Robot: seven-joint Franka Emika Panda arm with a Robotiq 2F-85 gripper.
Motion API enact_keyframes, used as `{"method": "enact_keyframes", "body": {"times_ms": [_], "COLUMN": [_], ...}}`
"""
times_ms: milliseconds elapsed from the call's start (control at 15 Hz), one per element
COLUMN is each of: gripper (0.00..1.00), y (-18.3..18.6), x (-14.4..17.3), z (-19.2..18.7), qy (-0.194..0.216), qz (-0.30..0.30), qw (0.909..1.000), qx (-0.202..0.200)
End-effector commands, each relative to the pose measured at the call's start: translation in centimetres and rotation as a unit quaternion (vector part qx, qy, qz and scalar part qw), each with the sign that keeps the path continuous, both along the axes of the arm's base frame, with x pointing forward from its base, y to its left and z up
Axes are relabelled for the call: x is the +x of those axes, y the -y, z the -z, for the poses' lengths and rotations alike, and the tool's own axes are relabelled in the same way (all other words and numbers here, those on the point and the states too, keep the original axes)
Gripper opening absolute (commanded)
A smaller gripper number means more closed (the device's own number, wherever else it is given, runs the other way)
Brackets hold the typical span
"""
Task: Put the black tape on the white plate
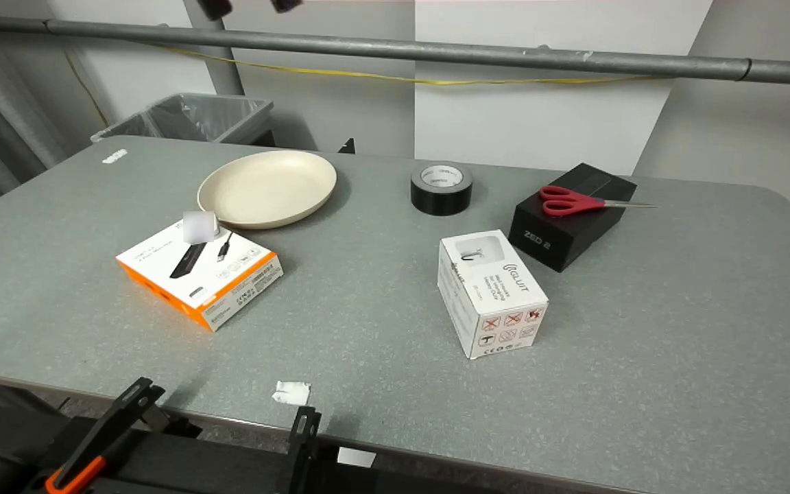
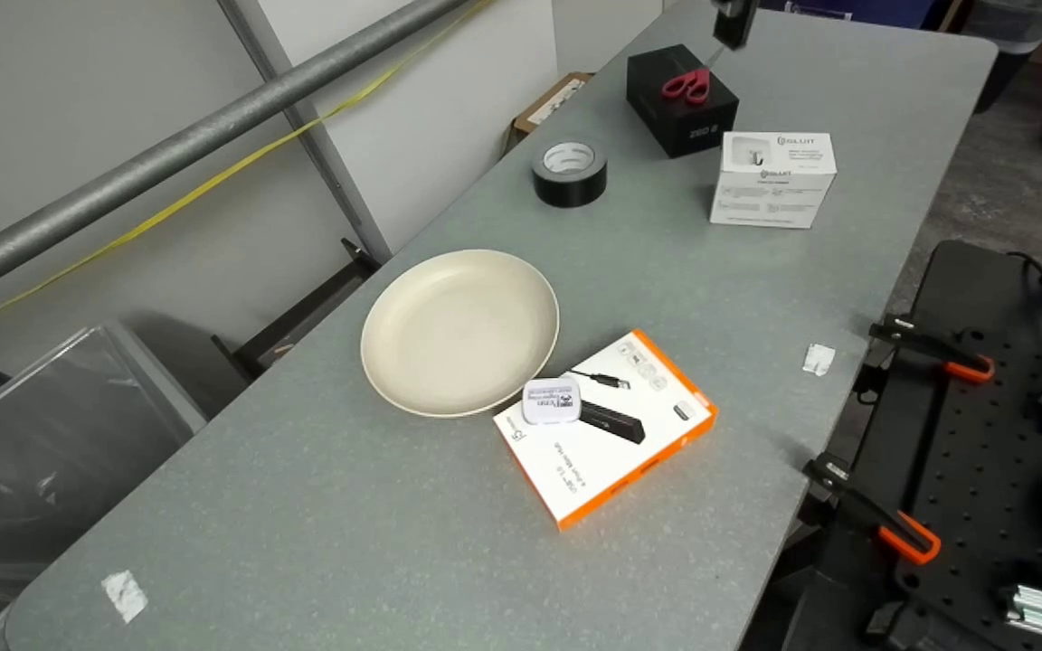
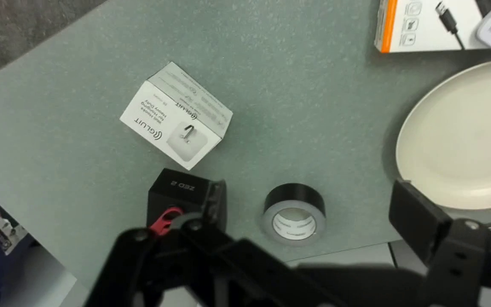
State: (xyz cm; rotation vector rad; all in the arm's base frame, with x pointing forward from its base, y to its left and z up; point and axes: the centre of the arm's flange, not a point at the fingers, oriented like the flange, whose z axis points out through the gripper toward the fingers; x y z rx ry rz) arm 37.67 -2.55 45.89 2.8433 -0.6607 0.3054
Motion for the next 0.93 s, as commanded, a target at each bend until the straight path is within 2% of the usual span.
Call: {"method": "enact_keyframes", "body": {"times_ms": [0, 333, 533, 600, 733, 867], "gripper": [1.00, 1.00, 1.00, 1.00, 1.00, 1.00], "y": [1.3, 2.3, 5.7, 7.0, 9.2, 11.2], "x": [0.3, 0.7, 5.2, 6.8, 9.5, 12.4], "z": [0.3, 0.5, 2.3, 3.3, 5.1, 6.9], "qy": [0.001, 0.000, -0.007, 0.013, 0.031, 0.050], "qz": [0.015, 0.027, 0.022, 0.023, 0.034, 0.039], "qw": [0.9998, 0.9995, 0.9997, 0.9996, 0.9989, 0.9980], "qx": [0.008, 0.015, 0.008, -0.011, -0.011, 0.007]}}
